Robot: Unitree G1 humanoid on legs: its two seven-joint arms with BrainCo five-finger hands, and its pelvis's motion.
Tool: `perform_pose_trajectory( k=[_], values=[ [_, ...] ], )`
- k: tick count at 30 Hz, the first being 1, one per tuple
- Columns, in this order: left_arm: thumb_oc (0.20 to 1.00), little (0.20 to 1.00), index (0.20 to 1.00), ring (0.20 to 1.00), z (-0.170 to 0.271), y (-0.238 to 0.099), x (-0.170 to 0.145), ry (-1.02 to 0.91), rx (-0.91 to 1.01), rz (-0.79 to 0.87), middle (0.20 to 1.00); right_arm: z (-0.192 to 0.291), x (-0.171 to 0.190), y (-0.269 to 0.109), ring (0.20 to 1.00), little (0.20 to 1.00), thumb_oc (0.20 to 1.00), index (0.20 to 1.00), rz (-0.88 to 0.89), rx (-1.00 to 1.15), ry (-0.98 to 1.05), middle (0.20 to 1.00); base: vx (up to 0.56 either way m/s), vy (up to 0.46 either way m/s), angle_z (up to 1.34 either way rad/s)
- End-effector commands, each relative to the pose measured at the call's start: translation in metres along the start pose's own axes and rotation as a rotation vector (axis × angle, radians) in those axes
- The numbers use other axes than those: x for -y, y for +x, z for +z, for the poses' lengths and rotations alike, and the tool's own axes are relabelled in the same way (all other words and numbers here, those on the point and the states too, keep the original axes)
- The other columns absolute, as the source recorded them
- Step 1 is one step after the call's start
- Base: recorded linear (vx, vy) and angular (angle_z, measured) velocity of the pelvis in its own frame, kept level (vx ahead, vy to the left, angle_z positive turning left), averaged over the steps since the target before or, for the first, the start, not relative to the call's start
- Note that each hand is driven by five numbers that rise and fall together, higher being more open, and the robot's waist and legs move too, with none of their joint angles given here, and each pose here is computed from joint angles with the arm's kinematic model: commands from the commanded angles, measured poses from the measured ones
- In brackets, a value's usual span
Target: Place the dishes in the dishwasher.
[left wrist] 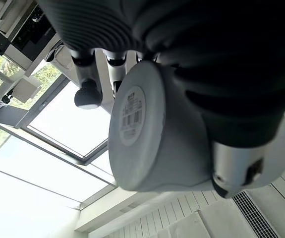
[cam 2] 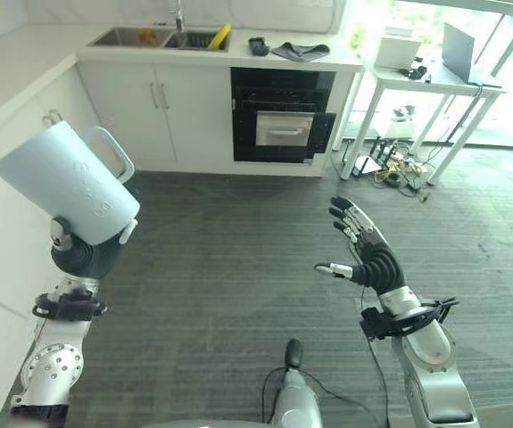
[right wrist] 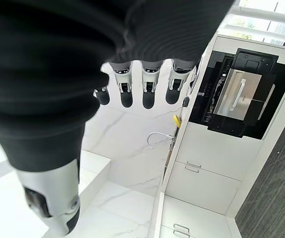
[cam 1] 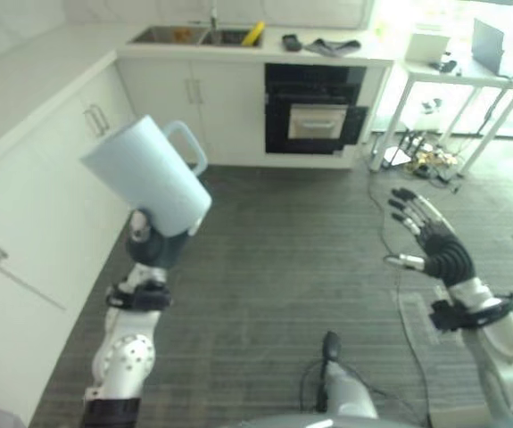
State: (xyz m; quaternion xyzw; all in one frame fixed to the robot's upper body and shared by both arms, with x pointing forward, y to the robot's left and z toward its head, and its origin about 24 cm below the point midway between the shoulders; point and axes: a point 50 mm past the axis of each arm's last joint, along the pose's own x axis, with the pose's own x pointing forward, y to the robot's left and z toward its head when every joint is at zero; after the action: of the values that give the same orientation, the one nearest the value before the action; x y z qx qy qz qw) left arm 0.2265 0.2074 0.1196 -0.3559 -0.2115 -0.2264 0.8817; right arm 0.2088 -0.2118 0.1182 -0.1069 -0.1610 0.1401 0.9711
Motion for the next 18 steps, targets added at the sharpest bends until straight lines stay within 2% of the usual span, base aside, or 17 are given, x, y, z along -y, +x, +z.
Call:
perform_pose_trajectory(
  k=[1,5,13,18],
  values=[
    [0.200,0.200,0.200,0.200,0.021,0.015,0.027,0.096,0.071,-0.147,0.200,0.026,0.006,0.015,1.000,1.000,1.000,1.000,-0.005,0.155,-0.024,1.000,0.26,-0.370,0.25],
    [0.200,0.200,0.200,0.200,0.023,0.015,0.027,0.084,0.078,-0.140,0.200,0.031,0.003,0.023,1.000,1.000,1.000,1.000,0.008,0.164,-0.029,1.000,0.27,-0.390,0.19],
    [0.200,0.200,0.200,0.200,0.014,0.008,0.025,0.045,0.062,-0.122,0.200,0.028,0.007,0.018,1.000,1.000,1.000,1.000,0.072,0.108,-0.091,1.000,0.17,-0.312,-0.26],
    [0.200,0.200,0.200,0.200,0.010,0.003,0.023,0.049,0.054,-0.115,0.200,0.022,0.004,0.026,1.000,1.000,1.000,1.000,0.071,0.092,-0.093,1.000,0.26,-0.050,-0.08]
  ],
)
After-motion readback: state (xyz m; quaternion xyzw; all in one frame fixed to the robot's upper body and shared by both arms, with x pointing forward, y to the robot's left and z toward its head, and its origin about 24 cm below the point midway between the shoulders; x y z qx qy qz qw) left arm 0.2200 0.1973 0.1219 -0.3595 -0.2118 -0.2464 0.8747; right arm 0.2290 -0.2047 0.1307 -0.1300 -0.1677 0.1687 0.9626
